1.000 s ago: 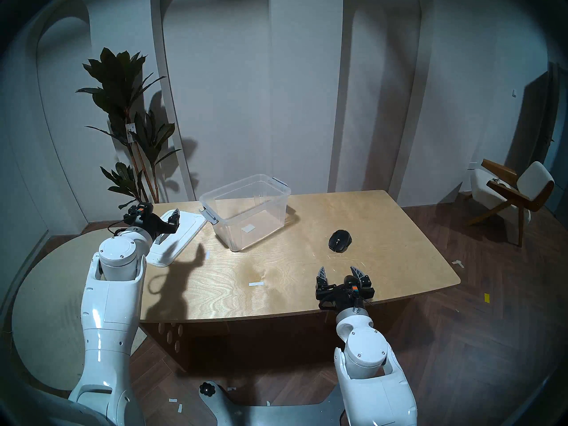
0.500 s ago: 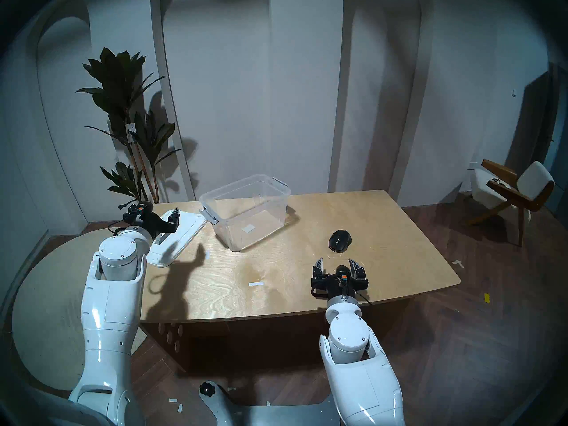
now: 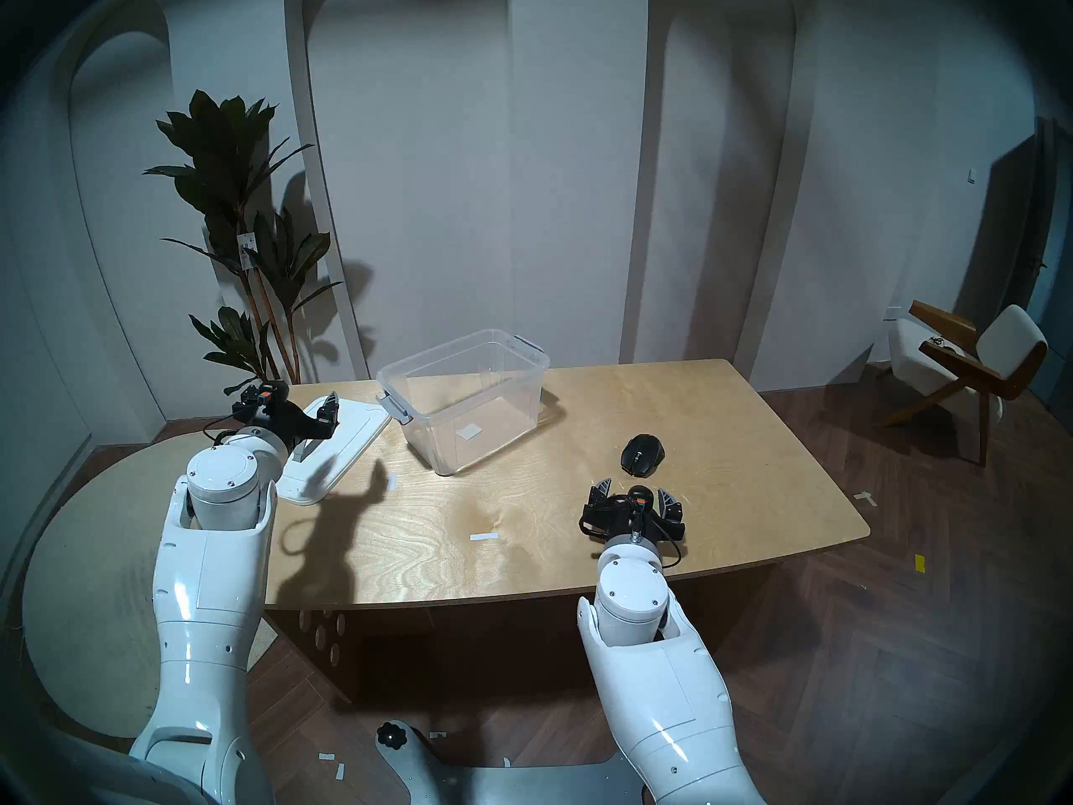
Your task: Open a storage container and put mouse inside
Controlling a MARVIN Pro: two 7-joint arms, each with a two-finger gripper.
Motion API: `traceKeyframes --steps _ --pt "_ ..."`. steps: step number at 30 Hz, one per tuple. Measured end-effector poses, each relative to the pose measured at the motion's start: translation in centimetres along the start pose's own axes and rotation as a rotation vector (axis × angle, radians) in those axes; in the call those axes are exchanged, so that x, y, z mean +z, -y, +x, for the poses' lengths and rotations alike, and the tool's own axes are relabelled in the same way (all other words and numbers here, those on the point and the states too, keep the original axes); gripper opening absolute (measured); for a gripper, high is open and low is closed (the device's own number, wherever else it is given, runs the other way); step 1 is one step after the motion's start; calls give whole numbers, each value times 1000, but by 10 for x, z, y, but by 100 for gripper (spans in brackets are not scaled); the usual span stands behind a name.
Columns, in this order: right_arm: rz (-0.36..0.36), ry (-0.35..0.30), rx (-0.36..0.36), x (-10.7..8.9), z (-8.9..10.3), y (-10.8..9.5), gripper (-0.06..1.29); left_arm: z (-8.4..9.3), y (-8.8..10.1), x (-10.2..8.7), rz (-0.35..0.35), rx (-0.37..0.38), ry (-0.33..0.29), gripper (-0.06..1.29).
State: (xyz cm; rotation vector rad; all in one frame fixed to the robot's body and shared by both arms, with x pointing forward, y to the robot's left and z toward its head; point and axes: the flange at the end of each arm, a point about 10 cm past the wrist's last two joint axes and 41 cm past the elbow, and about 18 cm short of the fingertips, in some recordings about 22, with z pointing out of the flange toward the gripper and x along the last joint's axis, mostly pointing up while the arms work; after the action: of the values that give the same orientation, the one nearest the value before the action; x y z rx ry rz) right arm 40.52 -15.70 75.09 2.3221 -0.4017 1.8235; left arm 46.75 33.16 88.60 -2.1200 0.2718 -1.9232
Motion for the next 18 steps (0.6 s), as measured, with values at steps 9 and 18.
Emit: traceKeyframes --steps 9,18 --pt "-79 34 85 9 10 23 125 0 0 0 1 -1 -1 126" --pt "-112 91 159 24 22 41 125 0 0 0 1 -2 -2 126"
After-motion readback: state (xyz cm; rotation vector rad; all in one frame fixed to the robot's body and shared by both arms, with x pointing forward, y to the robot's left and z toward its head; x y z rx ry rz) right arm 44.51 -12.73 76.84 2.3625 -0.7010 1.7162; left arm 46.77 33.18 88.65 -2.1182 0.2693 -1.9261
